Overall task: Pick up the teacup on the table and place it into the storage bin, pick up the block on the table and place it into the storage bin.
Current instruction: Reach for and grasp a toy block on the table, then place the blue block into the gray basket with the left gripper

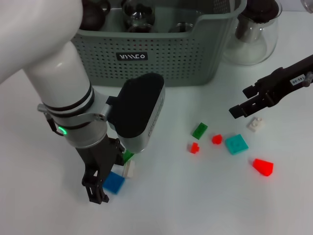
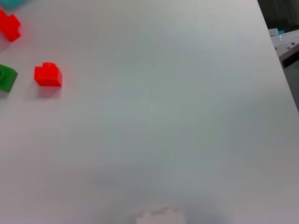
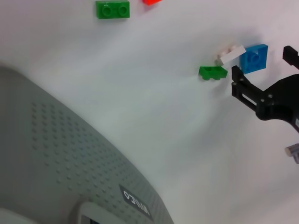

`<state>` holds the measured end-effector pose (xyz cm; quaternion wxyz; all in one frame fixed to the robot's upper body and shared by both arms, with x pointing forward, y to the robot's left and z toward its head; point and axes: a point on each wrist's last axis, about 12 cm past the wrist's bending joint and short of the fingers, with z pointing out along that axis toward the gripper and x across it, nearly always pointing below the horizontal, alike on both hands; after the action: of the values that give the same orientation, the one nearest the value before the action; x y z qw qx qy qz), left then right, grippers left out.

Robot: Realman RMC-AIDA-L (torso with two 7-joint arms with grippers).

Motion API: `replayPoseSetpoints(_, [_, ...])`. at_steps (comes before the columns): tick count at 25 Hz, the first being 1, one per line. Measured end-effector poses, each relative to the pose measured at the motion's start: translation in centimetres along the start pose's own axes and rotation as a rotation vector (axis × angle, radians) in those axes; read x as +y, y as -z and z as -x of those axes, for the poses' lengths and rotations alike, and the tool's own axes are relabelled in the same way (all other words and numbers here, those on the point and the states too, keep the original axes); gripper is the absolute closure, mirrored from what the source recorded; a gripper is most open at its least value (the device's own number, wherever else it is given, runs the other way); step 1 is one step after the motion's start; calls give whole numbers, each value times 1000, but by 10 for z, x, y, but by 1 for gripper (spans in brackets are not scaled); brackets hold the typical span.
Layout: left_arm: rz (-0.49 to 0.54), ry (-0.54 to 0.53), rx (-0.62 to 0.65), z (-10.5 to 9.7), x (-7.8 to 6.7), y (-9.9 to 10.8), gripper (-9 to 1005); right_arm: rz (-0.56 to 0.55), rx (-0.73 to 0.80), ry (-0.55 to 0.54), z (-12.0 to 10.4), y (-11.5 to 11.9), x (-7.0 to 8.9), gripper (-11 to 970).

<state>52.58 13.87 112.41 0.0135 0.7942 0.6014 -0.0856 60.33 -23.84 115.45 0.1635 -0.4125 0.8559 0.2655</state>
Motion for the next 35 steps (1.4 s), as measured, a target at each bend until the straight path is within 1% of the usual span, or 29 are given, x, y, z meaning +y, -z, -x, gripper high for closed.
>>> replayPoseSetpoints(4, [3,8,-6,-2,-2,-2,93,-2,-1,0,0,0,0,53])
replayPoseSetpoints(8, [26,11,-15,-4,-1,-6,97,-4,-2,2,2,1,0,53])
replayPoseSetpoints(13, [34,-6,-19,-6,-2,-8,103,-9,-4,2,4,1,0,52])
replayPoseSetpoints(19, [40,-4,-22,-8,-2,-8,298,-13,-5,1,4,2,-1,53])
replayPoseSetpoints(27, [45,-3,-23,-8,-2,-8,506,-21,-7,4,6,5,-2,52])
replayPoseSetpoints(30, [51,4,-27,-8,-2,-6,553,-23,-8,7,7,5,-2,52])
replayPoseSetpoints(32, [62,20,-36,-9,-2,-1,583,-23,-8,9,8,6,-2,52])
replayPoseSetpoints(33, [72,40,-49,-11,-2,5,599,-24,-7,9,8,6,-2,53])
replayPoseSetpoints(35, [101,107,-100,-19,-2,22,599,-24,-6,9,8,6,-2,55])
